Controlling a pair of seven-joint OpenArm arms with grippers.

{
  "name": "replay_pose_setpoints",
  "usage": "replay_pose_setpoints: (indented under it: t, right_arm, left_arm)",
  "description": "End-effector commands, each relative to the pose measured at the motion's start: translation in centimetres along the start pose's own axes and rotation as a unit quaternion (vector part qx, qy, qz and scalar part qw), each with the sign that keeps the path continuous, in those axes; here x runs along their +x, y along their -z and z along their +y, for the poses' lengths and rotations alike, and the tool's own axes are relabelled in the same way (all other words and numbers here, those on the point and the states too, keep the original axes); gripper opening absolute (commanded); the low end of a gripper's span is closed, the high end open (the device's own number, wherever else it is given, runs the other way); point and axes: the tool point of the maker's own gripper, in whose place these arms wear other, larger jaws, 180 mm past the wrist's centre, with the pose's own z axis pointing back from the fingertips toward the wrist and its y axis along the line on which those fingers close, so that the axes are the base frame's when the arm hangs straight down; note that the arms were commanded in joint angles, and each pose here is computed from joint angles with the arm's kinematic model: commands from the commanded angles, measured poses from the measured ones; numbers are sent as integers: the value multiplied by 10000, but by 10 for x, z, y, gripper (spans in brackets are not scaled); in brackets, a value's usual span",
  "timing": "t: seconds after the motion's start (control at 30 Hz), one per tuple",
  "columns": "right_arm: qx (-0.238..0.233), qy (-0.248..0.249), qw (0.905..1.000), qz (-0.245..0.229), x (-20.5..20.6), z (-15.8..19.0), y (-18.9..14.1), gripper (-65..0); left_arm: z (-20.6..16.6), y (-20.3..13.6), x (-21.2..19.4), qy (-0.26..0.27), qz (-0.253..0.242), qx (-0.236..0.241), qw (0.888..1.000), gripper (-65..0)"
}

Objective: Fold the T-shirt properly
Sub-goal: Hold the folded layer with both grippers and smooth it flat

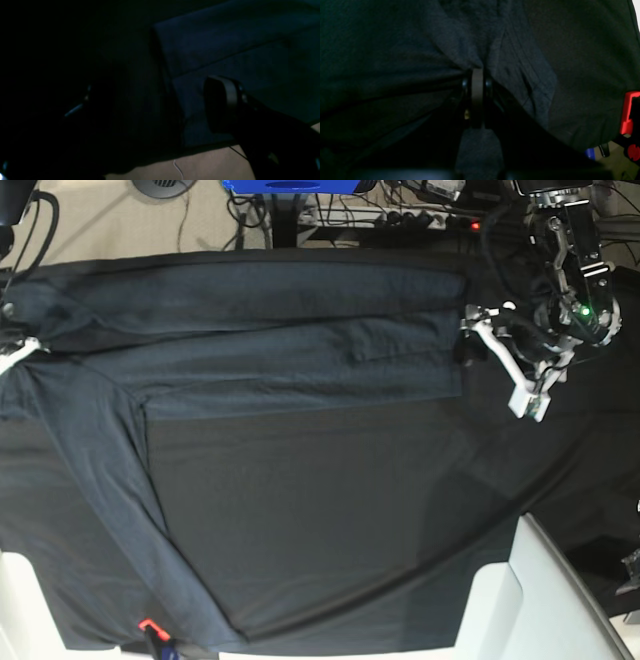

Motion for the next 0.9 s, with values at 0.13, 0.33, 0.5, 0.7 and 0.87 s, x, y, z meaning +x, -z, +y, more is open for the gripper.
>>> replay_pose_setpoints:
  t: [0.13, 0.33, 0.5, 0.7, 0.87]
  right_arm:
    - [-135, -18, 9996, -237, 19, -13, -4, -627]
    - [-146, -10, 9996, -246, 20, -13, -5, -365]
    - [-516, 530, 9961, -484, 26, -36, -13, -234]
    - [-98, 48, 9915, -1299, 68, -9, -41, -509]
    - [78, 199, 9912, -1306, 79, 1, -30, -614]
  left_arm:
    - [-2, -3, 12, 29, -216, -26, 9998, -123]
    - [-2, -3, 12, 29, -216, -26, 9998, -123]
    - [-2, -3, 12, 29, -216, -26, 9998, -123]
    - [-2, -3, 12, 24, -217, -31, 9998, -123]
    - [-3, -2, 11, 10, -206, -40, 9998, -123]
